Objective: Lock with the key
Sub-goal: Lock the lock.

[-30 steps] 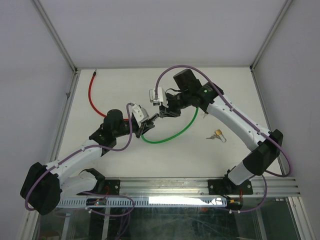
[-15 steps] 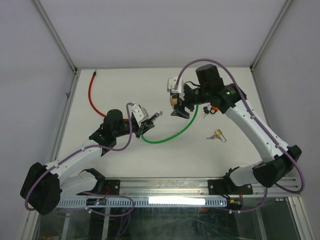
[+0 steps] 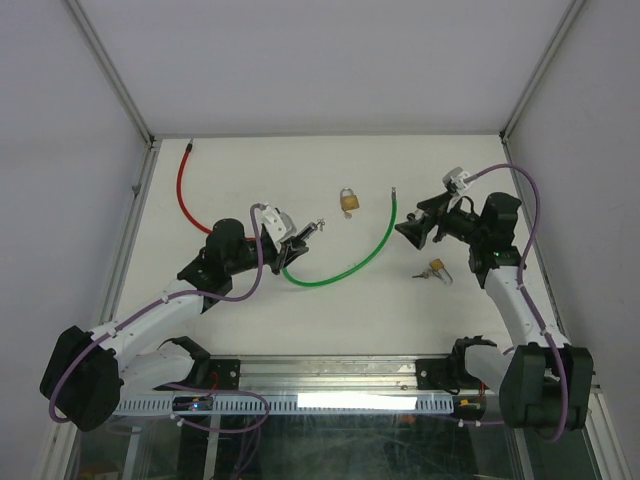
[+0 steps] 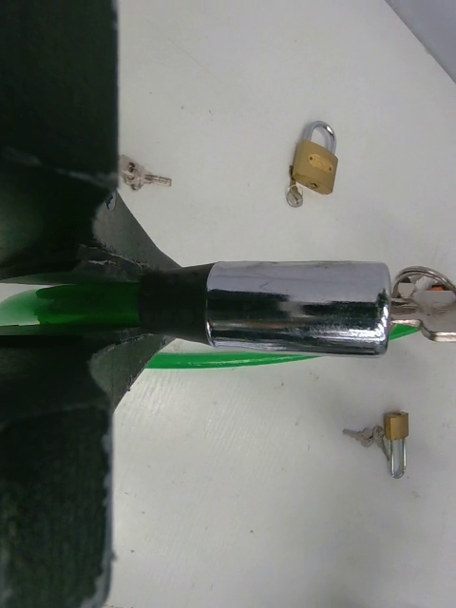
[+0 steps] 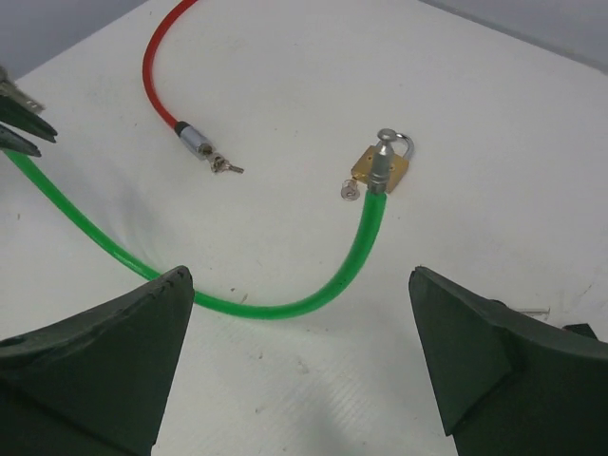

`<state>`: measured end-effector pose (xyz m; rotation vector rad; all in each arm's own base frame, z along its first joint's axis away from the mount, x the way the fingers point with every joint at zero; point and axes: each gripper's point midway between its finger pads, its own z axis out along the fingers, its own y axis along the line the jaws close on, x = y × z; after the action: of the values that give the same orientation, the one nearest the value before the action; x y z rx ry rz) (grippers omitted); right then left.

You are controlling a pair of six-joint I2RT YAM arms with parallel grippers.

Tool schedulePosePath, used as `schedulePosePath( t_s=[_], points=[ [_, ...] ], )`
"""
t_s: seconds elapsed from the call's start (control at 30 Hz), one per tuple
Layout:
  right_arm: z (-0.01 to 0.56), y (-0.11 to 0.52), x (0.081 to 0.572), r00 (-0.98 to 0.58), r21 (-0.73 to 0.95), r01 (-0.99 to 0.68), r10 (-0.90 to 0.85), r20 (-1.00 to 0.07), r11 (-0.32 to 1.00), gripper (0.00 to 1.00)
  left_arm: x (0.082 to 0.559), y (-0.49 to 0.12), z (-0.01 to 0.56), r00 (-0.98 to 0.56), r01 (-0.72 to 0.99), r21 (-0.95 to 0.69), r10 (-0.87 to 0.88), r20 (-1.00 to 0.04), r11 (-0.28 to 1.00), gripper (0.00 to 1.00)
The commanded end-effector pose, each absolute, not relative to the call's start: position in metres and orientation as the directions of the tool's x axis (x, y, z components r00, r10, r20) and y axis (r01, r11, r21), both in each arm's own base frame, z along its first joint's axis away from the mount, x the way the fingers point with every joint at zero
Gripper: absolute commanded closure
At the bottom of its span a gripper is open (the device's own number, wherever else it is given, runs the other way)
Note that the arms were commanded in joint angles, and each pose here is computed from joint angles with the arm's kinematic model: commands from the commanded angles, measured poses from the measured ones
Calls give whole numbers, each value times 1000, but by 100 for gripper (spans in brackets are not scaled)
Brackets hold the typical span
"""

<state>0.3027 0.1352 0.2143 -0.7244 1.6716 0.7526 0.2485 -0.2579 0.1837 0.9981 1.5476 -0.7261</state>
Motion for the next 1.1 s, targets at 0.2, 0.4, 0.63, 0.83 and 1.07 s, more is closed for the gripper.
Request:
schedulePosePath(
  t_s=[0.2, 0.4, 0.63, 0.83, 1.07],
  points=[
    [206, 133, 337, -209, 315, -750, 243, -947, 582, 1, 248, -261, 206, 21, 882, 93, 159, -987, 462, 100],
    [180, 138, 348, -291, 405, -703, 282, -914, 585, 8, 247, -261, 206, 22, 883, 93, 157, -987, 459, 100],
    [144, 164, 347, -444, 514, -683, 264, -856, 519, 40, 247, -262, 206, 22, 883, 92, 154, -988, 461, 100],
    [139, 169, 344, -455, 533, -680, 281, -845, 503, 71, 250, -260, 208, 19, 875, 89, 150, -989, 476, 100],
    [161, 179, 339, -397, 484, -753, 279, -874, 446, 100, 251, -260, 208, 4, 871, 74, 144, -990, 485, 100]
  ],
)
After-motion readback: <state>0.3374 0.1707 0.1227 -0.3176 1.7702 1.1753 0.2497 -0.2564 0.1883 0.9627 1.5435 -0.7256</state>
